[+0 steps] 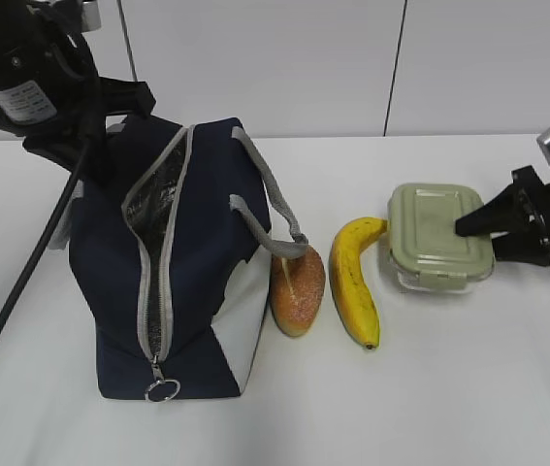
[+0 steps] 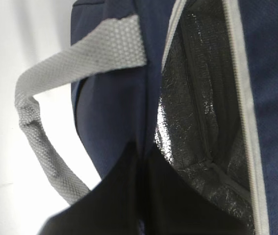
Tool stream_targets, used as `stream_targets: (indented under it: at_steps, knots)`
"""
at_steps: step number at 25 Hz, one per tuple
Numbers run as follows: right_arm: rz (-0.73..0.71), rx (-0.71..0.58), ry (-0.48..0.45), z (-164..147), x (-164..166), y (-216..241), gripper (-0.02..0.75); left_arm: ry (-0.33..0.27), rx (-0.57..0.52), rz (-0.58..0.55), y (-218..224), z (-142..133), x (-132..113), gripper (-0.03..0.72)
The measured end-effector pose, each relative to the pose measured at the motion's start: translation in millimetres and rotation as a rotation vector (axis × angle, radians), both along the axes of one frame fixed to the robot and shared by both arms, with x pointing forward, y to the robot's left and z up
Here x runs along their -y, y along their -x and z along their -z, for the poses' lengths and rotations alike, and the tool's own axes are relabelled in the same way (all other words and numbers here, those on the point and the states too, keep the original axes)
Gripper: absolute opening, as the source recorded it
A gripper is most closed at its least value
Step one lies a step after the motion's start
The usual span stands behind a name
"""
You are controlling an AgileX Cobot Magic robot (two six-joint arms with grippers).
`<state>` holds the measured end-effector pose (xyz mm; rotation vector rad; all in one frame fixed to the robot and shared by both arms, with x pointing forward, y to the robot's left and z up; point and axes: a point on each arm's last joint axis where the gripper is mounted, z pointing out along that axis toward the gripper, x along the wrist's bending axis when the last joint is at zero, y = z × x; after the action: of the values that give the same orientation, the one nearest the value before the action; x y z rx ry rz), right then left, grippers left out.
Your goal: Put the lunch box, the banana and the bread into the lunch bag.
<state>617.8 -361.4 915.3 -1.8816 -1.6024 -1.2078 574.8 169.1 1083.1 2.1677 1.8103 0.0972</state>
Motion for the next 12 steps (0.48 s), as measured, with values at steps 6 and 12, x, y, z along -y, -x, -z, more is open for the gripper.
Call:
stream_targets:
  at_steps: [6,12]
  knots:
    - [0.110,0.110,-0.099,-29.0,1.4,-22.8,0.391,-0.001,-0.001,0.000,0.1,0.0,-0.1,0.000]
    - [0.066,0.176,-0.145,-63.1,-38.0,-25.9,0.391,-0.001,-0.001,0.000,0.1,0.0,-0.1,0.000]
